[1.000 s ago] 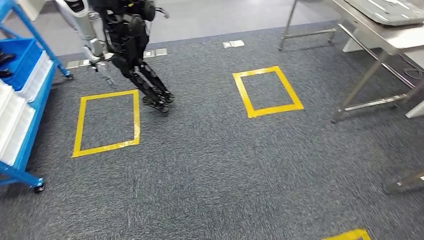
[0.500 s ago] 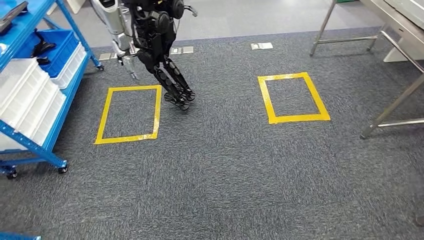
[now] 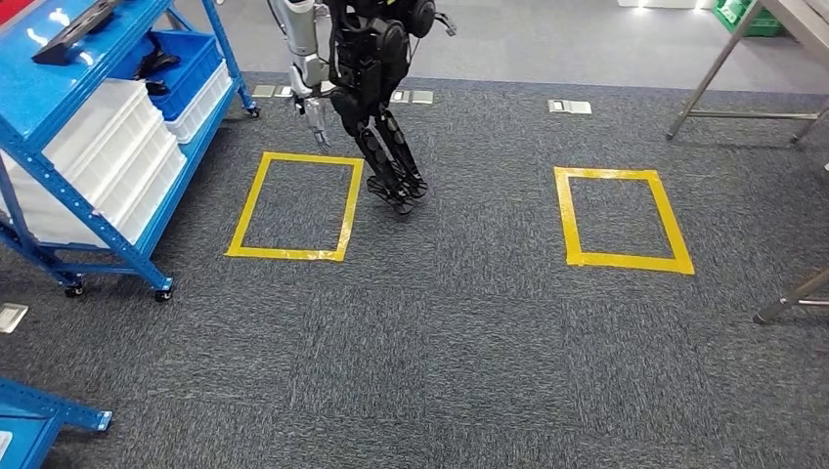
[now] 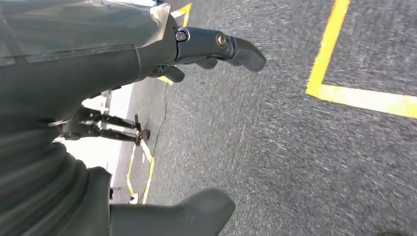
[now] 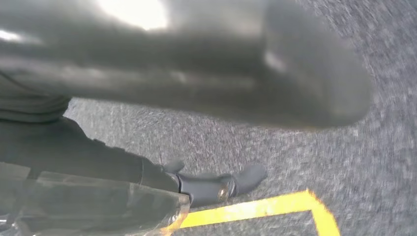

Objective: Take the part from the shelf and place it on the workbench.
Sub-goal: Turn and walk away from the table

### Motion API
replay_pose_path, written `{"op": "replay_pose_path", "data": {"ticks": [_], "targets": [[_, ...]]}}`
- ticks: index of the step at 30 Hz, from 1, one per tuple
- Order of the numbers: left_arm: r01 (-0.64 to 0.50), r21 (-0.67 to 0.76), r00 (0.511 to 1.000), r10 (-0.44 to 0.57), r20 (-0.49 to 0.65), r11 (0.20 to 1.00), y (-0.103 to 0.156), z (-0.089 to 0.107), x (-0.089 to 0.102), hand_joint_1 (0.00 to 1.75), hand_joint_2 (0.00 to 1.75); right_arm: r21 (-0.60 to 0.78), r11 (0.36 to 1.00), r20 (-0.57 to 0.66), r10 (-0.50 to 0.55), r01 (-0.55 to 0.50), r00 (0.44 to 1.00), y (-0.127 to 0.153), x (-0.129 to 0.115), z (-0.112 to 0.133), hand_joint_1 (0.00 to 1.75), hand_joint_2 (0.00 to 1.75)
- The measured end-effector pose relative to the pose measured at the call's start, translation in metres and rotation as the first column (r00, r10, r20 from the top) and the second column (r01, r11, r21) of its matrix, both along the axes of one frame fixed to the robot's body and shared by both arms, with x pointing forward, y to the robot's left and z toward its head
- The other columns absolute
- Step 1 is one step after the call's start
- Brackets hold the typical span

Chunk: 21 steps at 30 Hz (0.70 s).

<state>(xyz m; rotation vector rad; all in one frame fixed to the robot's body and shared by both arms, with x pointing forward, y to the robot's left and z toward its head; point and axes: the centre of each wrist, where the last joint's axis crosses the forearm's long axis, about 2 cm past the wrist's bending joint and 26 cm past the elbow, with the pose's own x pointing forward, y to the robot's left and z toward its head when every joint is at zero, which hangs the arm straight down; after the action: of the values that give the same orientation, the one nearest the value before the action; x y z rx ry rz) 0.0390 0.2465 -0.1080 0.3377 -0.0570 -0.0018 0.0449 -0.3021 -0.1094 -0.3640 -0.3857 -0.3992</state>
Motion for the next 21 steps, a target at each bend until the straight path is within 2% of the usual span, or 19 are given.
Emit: {"op": "replay_pose_path", "data": {"ticks": [21], "targets": [[0.043,-0.025,0.998,-0.045,-0.053,0.999,-0.0046,-0.0001,-0.0028,0.0,1.75,0.004,1.0,-0.014,0.009,-0.009,1.0,0.0053,-0.005,-0.0006,0.0,0.0]]}}
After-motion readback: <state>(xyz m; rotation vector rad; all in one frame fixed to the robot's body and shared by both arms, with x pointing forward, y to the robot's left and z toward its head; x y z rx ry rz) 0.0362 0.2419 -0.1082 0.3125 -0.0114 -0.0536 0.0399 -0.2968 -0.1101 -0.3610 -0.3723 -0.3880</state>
